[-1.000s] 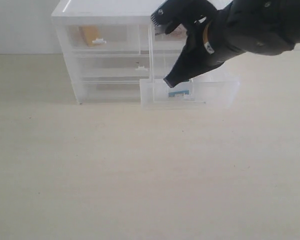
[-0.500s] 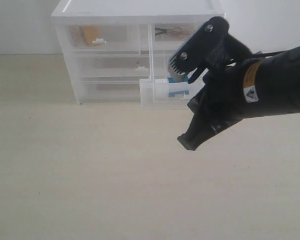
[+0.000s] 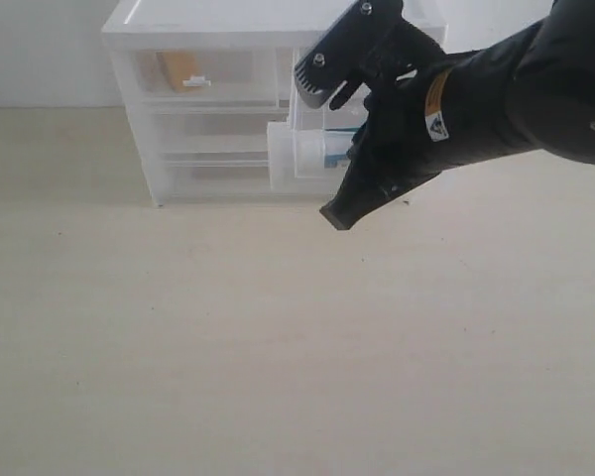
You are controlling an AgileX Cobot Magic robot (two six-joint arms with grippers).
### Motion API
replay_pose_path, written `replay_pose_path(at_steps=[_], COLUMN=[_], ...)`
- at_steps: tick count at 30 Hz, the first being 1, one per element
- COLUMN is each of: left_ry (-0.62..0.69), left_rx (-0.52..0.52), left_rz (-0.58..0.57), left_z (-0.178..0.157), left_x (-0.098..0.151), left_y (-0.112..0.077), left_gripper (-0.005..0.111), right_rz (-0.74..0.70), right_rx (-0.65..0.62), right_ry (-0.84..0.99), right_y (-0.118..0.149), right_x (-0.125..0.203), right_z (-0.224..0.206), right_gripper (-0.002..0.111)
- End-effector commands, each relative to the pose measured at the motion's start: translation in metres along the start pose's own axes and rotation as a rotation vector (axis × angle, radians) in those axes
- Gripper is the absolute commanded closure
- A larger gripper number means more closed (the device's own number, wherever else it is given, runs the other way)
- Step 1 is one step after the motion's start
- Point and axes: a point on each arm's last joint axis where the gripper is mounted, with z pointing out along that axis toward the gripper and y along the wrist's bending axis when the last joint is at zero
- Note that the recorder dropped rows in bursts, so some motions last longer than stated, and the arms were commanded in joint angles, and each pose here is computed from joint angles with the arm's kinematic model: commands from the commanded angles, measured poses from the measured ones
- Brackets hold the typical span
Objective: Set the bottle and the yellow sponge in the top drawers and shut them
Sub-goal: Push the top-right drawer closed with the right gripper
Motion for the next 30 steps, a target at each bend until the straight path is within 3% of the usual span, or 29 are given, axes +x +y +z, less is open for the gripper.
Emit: replay_pose_path(at_steps=[1,12,23,30], left_ry=[-0.004,-0.004,-0.004,-0.004], left_rx=[0.005,0.007,0.007,0.007], left_rz=[0.008,0.008,0.008,0.008], left_z=[-0.001,-0.001,-0.001,-0.001], left_x=[0.001,0.001,0.001,0.001], left_y=[0.000,-0.001,-0.001,-0.001], left_gripper=[0.103,0.103,0.103,0.103], right_rz=[-0.002,-0.010,0.141,0.129], right_rx=[0.017,0.123,0.143,0.163], right_ry=[-0.005,0.029,-0.060,-0.092], right_y=[-0.006,-0.031,-0.066,-0.076], right_x=[-0.008,-0.019,-0.023,-0.041], right_z=[0.008,0.015,0.060,0.087], right_gripper=[0.109,0.109,0.109,0.109])
